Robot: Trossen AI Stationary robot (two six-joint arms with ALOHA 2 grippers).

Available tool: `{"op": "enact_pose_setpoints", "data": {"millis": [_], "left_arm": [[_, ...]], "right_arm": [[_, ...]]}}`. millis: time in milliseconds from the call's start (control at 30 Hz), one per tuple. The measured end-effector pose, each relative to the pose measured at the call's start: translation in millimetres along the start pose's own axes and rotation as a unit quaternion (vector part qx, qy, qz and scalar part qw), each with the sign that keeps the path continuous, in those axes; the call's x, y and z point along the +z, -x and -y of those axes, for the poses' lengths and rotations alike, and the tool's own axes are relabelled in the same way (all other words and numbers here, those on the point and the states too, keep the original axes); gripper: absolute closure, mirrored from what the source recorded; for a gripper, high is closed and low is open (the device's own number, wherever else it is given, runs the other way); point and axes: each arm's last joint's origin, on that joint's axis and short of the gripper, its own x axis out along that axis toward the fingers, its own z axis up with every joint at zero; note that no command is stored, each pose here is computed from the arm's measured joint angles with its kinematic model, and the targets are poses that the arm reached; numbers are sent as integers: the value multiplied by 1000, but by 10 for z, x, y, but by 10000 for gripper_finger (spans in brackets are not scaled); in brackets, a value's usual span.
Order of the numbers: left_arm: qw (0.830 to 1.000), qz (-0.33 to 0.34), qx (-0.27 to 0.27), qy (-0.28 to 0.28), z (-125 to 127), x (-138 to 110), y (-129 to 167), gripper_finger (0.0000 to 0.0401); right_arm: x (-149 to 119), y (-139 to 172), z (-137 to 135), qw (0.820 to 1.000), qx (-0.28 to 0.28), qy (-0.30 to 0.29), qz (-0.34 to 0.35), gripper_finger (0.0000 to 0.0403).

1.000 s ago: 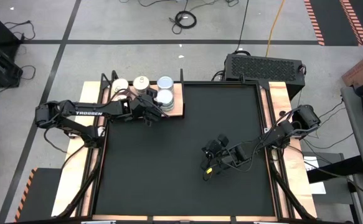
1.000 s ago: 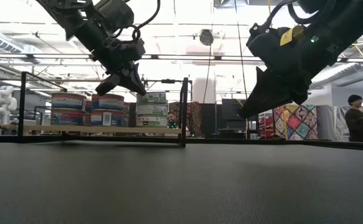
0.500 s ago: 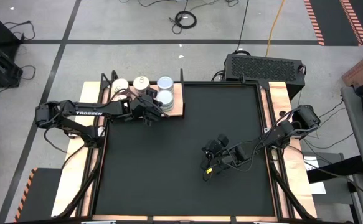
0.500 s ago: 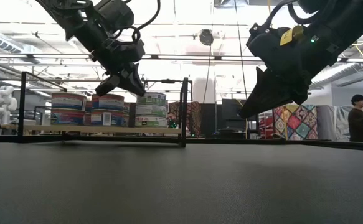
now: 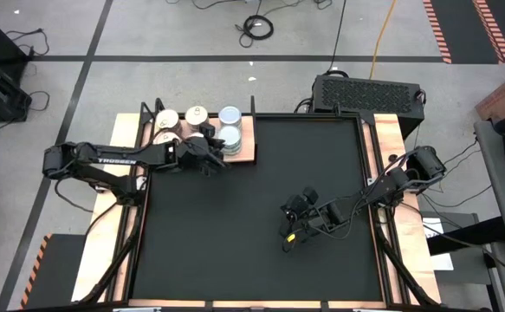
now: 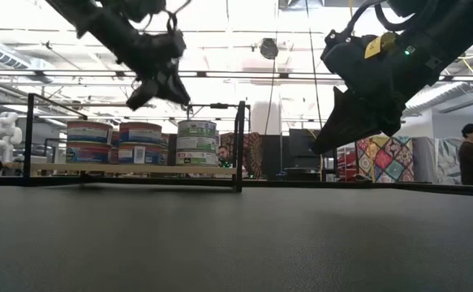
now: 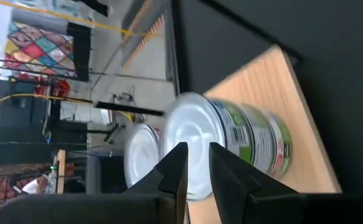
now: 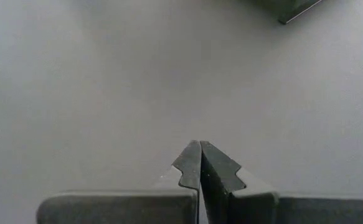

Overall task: Stack canned seafood by type on shelf
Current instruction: Return to Home Position

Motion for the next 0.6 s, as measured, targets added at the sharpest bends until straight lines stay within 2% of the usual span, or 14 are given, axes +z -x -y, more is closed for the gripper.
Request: {"op": "enact_pose_setpoints", "data": {"millis": [133, 233, 300, 433, 500, 600], "left_arm": [[997, 52, 29, 57, -105, 74, 238, 332], [985, 111, 25, 129, -174, 107, 463, 332], [971, 157, 7, 181, -223, 105, 627, 332], [934, 239, -67, 258, -261, 63, 903, 333], [915, 280, -100, 274, -232, 29, 1019, 333], [895, 314, -127, 289, -161, -37, 1159, 333]], "right_arm": [[2, 0, -2, 1000, 1, -1, 1, 403], [15, 0, -17, 1000, 7, -3, 7, 403], [39, 1, -43, 1000, 19, -2, 17, 403], [135, 16, -139, 996, 62, 11, 59, 403], [194, 33, -199, 992, 97, 26, 79, 403], [307, 79, -253, 981, 157, 54, 102, 403]]}}
